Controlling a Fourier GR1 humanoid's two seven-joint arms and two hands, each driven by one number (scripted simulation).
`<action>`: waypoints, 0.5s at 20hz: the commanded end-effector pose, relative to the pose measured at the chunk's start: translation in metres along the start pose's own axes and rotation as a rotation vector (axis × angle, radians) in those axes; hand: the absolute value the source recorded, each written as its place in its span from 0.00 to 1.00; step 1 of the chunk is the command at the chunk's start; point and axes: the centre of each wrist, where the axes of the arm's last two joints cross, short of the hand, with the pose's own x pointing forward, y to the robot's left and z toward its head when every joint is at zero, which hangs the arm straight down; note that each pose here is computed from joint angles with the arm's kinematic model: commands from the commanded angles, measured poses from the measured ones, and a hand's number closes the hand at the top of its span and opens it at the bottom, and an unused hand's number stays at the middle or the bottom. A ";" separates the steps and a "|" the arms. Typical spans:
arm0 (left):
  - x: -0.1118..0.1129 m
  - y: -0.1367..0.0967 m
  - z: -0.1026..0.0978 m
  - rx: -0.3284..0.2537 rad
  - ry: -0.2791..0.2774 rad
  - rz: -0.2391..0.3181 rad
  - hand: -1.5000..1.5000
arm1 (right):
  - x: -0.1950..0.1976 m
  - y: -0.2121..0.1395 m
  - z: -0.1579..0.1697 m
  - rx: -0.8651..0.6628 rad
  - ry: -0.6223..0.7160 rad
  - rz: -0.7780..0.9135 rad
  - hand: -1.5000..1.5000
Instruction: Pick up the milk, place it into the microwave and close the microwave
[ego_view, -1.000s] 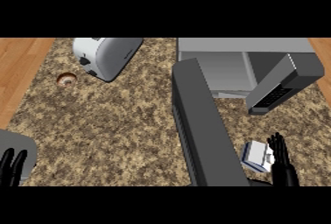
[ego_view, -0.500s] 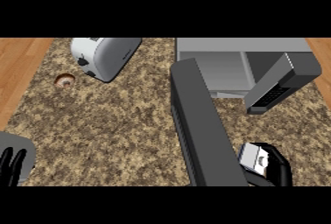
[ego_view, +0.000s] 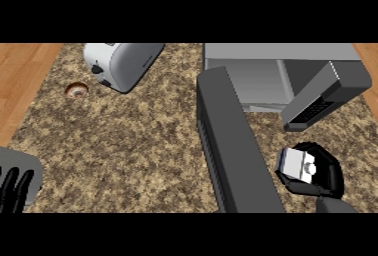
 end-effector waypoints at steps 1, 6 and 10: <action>-0.004 0.005 -0.001 -0.009 -0.007 0.008 0.00 | 0.017 -0.039 -0.042 0.181 -0.021 -0.084 1.00; 0.003 0.000 -0.003 0.013 -0.014 0.033 0.00 | 0.016 -0.031 -0.062 0.258 -0.025 -0.171 1.00; -0.008 0.004 0.007 0.025 0.000 0.019 0.00 | 0.029 0.014 -0.095 0.308 -0.047 -0.209 1.00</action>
